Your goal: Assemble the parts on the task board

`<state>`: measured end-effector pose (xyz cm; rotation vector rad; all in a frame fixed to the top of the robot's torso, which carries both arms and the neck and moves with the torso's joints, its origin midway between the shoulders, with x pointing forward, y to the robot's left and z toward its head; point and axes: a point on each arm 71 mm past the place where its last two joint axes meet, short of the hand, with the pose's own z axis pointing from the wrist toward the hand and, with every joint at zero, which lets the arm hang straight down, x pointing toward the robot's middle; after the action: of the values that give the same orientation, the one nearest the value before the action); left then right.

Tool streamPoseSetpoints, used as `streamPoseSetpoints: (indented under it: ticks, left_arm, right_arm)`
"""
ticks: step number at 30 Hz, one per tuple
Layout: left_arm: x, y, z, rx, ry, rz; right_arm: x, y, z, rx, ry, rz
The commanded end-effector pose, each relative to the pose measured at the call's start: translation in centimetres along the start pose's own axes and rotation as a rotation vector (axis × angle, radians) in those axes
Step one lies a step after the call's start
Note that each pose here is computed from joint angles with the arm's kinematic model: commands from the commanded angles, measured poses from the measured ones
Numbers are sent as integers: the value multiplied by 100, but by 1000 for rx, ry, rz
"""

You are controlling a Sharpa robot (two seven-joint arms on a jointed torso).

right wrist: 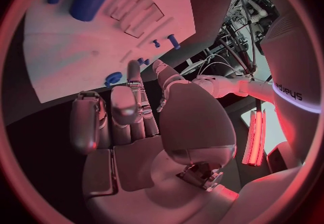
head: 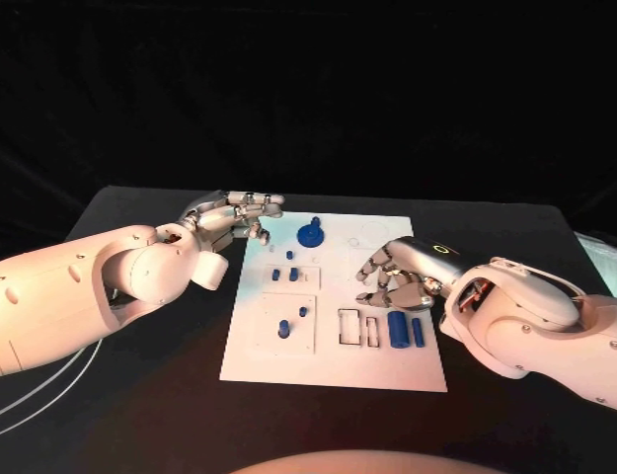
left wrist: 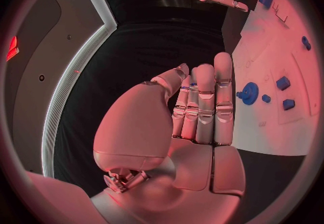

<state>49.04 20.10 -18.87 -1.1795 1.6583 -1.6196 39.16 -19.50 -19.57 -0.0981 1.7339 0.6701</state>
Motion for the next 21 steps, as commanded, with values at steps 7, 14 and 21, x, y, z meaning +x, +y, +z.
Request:
streamPoseSetpoints:
  ticks: [7, 14, 21]
  left_arm:
    - [47, -3, 16, 7, 19, -3]
    - [52, 10, 21, 5, 20, -4]
    - [43, 28, 15, 1, 18, -5]
  right_arm:
    - [65, -373, -289, 276, 160, 31]
    - [134, -450, -362, 341, 177, -6]
    - [173, -455, -374, 366, 183, -23]
